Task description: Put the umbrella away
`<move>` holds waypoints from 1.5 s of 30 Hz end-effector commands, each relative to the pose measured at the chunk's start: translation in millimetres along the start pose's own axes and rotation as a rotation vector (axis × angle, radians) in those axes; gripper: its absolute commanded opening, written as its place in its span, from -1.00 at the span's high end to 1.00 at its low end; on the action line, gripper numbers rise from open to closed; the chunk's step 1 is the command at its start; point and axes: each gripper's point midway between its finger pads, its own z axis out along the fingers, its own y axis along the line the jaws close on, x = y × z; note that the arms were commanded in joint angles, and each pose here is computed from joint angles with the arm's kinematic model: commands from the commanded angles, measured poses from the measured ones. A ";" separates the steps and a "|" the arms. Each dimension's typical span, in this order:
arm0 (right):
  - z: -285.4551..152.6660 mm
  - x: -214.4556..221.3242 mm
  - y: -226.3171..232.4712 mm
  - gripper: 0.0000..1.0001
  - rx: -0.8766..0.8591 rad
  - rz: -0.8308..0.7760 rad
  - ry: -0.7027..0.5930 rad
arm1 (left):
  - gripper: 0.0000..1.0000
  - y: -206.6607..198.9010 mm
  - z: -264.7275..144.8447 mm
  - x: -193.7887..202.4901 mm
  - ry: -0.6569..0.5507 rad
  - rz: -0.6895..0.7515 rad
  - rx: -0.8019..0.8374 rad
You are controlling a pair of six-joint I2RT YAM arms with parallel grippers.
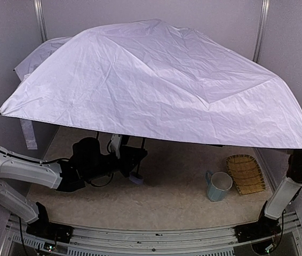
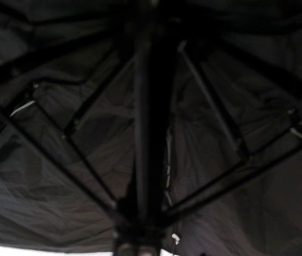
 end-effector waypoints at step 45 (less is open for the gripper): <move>12.5 -3.7 9.3 0.92 0.006 -0.025 0.014 | 1.00 -4.9 -4.1 -63.7 -0.183 0.013 -0.001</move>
